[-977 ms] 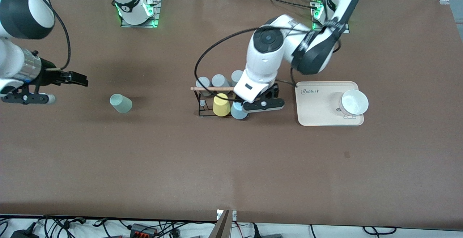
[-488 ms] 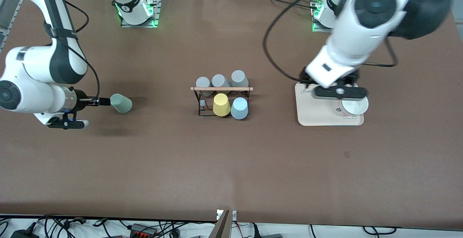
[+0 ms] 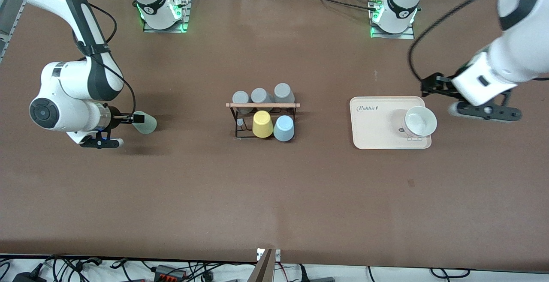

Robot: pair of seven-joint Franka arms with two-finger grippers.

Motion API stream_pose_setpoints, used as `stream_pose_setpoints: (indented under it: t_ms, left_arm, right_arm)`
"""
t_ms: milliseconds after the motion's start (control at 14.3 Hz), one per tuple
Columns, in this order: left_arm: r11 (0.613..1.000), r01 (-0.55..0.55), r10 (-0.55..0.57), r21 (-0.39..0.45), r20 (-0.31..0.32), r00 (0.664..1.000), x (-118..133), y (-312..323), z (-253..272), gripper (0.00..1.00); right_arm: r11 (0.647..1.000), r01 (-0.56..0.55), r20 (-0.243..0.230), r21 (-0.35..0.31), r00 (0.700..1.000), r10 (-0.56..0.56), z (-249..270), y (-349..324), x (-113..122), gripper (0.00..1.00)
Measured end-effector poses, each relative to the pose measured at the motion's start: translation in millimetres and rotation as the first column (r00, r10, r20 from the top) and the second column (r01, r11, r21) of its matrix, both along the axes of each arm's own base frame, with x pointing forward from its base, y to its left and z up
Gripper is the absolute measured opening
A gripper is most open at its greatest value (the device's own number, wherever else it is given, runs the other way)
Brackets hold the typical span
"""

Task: Hang scattered cups on rack with three cups
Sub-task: 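Grasp the pale teal cup with the right gripper and lift it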

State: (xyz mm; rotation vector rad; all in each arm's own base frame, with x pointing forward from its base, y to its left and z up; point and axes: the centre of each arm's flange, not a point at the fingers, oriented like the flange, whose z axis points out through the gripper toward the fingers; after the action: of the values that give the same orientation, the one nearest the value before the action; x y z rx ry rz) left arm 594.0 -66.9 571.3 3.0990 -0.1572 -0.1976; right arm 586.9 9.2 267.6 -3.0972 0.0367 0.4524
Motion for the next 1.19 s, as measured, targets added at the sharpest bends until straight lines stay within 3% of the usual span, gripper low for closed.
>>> stream_pose_setpoints:
  t_ms: [209,419,767,977,1186]
  left_arm:
    - [1.000,-0.025,0.025,-0.001,0.076,0.997,-11.2,16.6,-7.5,1.00]
    - [1.000,-0.017,0.016,0.011,0.082,0.997,-38.8,10.5,-11.3,1.00]
    - [1.000,-0.001,0.000,0.009,0.165,0.986,-51.5,-0.7,5.9,1.00]
    - [1.000,0.009,-0.011,0.011,0.173,0.985,-61.6,-5.6,18.2,1.00]
    - [1.000,0.009,-0.010,0.014,0.142,0.990,-64.3,-4.8,13.2,1.00]
  right_arm:
    - [1.000,0.000,0.025,0.000,1.000,0.000,-18.5,0.3,-10.1,1.00]
    - [1.000,0.001,0.035,0.000,0.999,-0.001,-32.5,0.4,-19.4,1.00]
    - [1.000,0.001,0.038,0.000,0.999,-0.001,-36.0,0.4,-21.9,1.00]
    - [1.000,0.001,0.043,0.001,0.999,-0.001,-35.7,0.4,-21.3,0.72]
    - [1.000,0.001,0.048,0.000,0.999,-0.001,-33.0,0.3,-20.7,0.64]
